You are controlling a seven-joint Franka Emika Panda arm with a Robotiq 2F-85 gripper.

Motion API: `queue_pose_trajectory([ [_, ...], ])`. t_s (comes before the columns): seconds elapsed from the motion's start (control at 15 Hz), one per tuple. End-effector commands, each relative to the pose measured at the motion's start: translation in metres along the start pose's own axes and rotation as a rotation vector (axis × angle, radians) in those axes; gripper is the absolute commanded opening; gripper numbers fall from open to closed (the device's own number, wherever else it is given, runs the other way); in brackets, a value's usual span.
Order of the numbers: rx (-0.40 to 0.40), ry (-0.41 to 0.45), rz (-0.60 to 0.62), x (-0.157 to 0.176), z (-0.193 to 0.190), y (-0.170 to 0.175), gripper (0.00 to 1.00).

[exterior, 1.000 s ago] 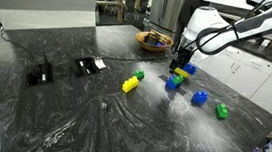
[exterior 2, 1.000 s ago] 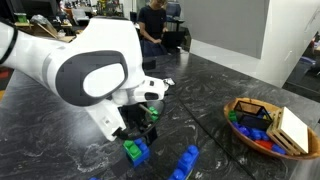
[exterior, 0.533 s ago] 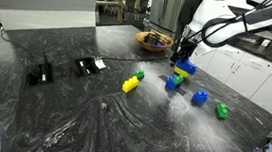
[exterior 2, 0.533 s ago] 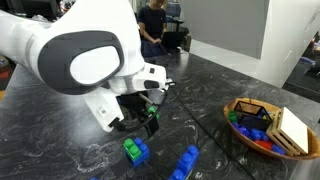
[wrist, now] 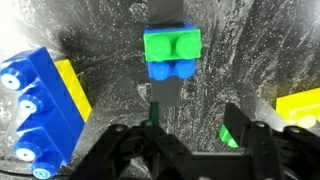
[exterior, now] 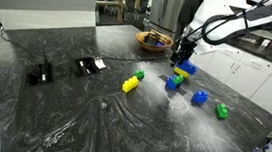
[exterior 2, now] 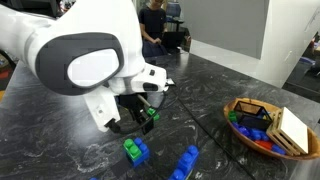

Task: Place the green block on the front left on top of the square blue block

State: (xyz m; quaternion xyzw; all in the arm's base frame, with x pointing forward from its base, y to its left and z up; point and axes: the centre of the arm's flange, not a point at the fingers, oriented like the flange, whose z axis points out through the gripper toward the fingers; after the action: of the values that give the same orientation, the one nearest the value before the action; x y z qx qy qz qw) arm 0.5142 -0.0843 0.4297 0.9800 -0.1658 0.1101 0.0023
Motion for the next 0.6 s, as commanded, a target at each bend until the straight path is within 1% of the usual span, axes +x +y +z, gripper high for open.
queue_pose_trajectory([
  [0.0,-0.002,-0.007,0.036,-0.004,-0.005,0.002,0.4],
  [0.07,-0.003,-0.011,0.042,-0.005,-0.005,0.001,0.31],
  [0.13,-0.005,-0.014,0.049,-0.006,-0.005,0.002,0.25],
  [0.33,-0.041,-0.056,0.084,-0.011,-0.01,0.004,0.04],
  [0.4,-0.045,-0.076,0.09,-0.014,-0.011,0.004,0.01],
  [0.53,-0.057,-0.112,0.101,-0.019,-0.014,0.004,0.0],
])
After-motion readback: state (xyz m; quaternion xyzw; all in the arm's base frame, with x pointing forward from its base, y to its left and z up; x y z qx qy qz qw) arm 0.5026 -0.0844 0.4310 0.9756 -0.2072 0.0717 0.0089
